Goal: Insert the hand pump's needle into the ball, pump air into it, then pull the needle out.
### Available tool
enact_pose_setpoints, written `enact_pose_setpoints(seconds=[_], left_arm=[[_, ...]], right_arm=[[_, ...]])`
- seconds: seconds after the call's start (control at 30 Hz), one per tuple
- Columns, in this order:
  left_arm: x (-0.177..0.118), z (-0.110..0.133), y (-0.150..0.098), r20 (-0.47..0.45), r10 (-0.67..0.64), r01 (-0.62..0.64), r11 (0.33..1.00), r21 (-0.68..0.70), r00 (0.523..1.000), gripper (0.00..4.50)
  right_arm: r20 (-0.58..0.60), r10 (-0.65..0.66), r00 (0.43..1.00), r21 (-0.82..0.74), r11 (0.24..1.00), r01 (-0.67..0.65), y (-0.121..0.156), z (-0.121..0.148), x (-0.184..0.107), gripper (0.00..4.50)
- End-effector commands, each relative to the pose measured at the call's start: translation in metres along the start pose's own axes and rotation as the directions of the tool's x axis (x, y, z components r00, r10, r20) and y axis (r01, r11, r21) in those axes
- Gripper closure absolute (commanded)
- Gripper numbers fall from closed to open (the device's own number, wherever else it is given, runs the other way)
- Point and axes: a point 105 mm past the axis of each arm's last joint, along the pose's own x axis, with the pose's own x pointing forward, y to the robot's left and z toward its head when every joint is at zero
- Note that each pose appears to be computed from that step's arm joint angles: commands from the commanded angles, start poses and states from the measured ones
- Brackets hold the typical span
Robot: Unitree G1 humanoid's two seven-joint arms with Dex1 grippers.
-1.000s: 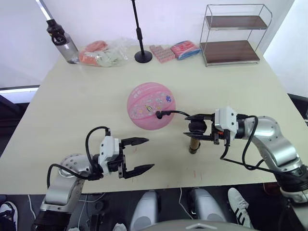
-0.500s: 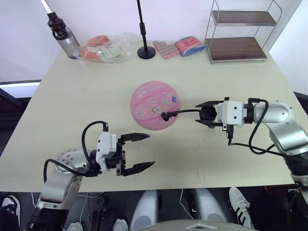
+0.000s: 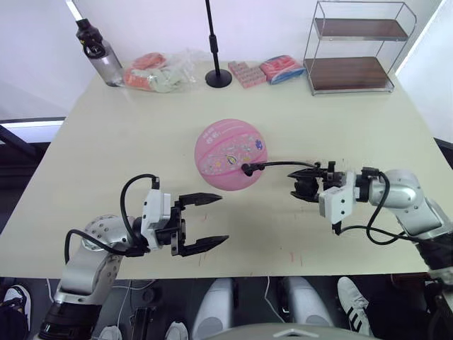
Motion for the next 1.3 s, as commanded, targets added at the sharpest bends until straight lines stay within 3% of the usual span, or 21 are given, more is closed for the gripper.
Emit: enact_pose_setpoints(seconds=[0.03,0.1,0.13,0.47,0.67,0.73,0.93,1.1,1.3], left_arm=[[-0.002,0.010,0.001,0.013,-0.006,0.006,0.999,0.040,1.000,0.00],[-0.003,0.010,0.002,0.013,-0.005,0.004,0.999,0.041,1.000,0.00],[-0.003,0.010,0.003,0.013,-0.004,0.003,0.999,0.041,1.000,0.00],[-0.004,0.015,0.011,0.030,0.027,-0.028,0.998,0.054,0.999,0.00],[-0.005,0.027,0.025,0.090,0.127,-0.133,0.989,0.063,0.988,0.00],[-0.005,0.039,0.042,0.152,0.229,-0.235,0.972,0.018,0.961,0.00],[0.000,0.065,0.086,0.205,0.409,-0.420,0.907,0.013,0.889,0.00],[0.014,0.089,0.135,0.210,0.570,-0.579,0.815,-0.020,0.795,0.00],[0.043,0.084,0.164,0.148,0.626,-0.627,0.778,-0.046,0.766,0.00]], right_arm=[[0.061,0.002,0.998,0.042,0.999,-0.005,0.010,0.010,0.004,0.89],[0.073,-0.011,0.997,0.056,0.998,0.007,0.008,0.011,0.000,0.19],[0.076,-0.011,0.997,0.064,0.998,0.006,0.007,0.010,-0.002,0.08],[0.142,-0.081,0.987,0.330,0.944,0.030,0.009,0.013,-0.027,0.08],[0.170,-0.264,0.949,0.626,0.773,0.103,0.009,0.018,-0.039,0.08],[0.174,-0.328,0.929,0.684,0.719,0.126,0.004,0.024,-0.041,0.08],[0.148,-0.473,0.869,0.769,0.607,0.200,-0.008,0.034,-0.048,0.08],[0.120,-0.524,0.843,0.780,0.576,0.246,-0.009,0.038,-0.049,0.08],[0.120,-0.543,0.831,0.773,0.577,0.265,-0.011,0.041,-0.045,0.08]])
